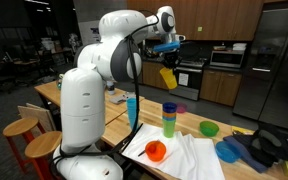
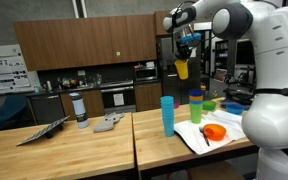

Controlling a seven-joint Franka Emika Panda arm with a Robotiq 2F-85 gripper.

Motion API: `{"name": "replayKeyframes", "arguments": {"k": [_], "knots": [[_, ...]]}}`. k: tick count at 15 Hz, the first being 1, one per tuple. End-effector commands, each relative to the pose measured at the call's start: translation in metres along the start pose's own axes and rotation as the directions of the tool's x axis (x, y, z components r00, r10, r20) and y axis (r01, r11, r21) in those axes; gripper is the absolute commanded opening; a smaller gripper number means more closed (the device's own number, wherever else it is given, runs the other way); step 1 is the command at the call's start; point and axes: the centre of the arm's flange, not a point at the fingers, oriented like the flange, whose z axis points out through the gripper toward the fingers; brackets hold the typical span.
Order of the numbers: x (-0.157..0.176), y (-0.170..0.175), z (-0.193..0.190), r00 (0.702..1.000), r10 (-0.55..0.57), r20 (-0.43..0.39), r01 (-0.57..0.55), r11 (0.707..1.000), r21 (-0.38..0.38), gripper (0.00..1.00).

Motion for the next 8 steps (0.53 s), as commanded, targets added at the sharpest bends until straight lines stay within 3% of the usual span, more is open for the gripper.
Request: {"name": "replayKeyframes", "arguments": {"k": [1,3,5,6,8], "knots": [[-0.035,-0.004,0.007,0.995,0.097,0.032,-0.099,0.993,0.064,0.01],[-0.05,-0.012,0.013,0.98,0.188,0.059,-0.194,0.976,0.1,0.01],[-0.059,-0.018,0.022,0.967,0.245,0.067,-0.25,0.965,0.077,0.01],[-0.028,-0.01,0.016,0.98,0.188,0.072,-0.193,0.978,0.08,0.05],[-0.037,-0.013,0.02,0.972,0.218,0.084,-0.225,0.972,0.075,0.05]]}}
